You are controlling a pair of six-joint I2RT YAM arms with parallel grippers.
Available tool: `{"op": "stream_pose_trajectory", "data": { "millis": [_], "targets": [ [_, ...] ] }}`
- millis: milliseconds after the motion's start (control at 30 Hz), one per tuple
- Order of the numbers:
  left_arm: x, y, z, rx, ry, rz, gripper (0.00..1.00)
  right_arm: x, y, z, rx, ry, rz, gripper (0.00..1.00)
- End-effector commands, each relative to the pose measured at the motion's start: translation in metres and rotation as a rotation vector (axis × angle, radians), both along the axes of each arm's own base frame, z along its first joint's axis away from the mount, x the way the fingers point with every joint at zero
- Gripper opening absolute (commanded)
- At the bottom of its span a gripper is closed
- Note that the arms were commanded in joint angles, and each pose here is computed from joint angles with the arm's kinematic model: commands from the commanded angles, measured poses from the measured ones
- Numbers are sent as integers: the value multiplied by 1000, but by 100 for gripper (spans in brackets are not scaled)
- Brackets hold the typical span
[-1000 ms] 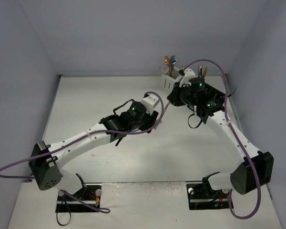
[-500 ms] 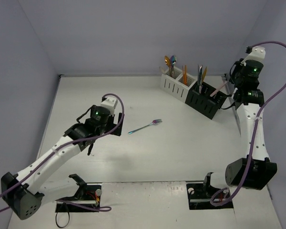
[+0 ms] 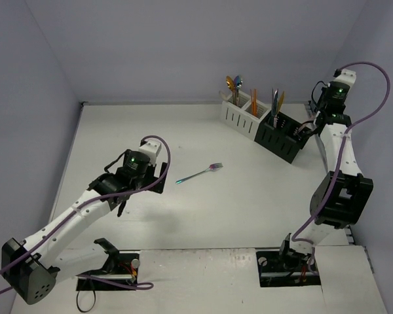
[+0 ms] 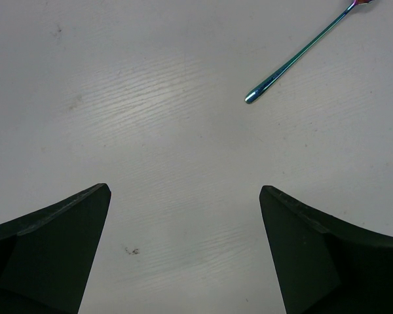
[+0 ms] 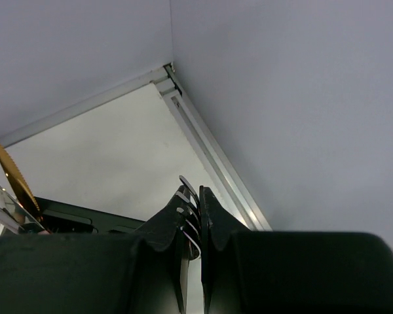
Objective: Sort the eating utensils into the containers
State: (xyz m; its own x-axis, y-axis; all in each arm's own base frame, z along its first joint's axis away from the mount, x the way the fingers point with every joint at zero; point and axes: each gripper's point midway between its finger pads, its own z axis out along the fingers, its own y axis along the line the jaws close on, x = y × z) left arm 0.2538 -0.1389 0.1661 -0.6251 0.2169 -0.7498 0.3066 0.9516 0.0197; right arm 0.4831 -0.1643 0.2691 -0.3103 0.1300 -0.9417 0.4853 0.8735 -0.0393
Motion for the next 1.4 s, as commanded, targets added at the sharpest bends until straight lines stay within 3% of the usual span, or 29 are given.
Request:
{"op": "stream_pose_trajectory", "data": {
  "millis": [0,133,267,567,733,967,1100,1367],
  "targets": [
    [9,-9,12,-29,-51,-37,97,25,7,33,12,-156,40,0],
    [10,-12,9,-31,-41,-50,97,29,19,5,48,-114,86,5],
    [9,-24,9,-49,-17,-102,97,23,27,-9,63,-90,112,25],
    [30,-65,23,-91,-43,-279,97,-22,42,45,75,-178,130,76],
    [49,-100,23,-69,-3,-433,97,-58,58,72,121,-215,144,95],
    [74,-137,-7,-32,95,-584,92,-102,92,93,201,-303,225,100],
    [89,-156,-24,-15,153,-629,80,-115,109,94,217,-319,260,100],
    [106,-196,-56,58,172,-677,67,-134,142,49,323,-235,351,100]
  ]
}}
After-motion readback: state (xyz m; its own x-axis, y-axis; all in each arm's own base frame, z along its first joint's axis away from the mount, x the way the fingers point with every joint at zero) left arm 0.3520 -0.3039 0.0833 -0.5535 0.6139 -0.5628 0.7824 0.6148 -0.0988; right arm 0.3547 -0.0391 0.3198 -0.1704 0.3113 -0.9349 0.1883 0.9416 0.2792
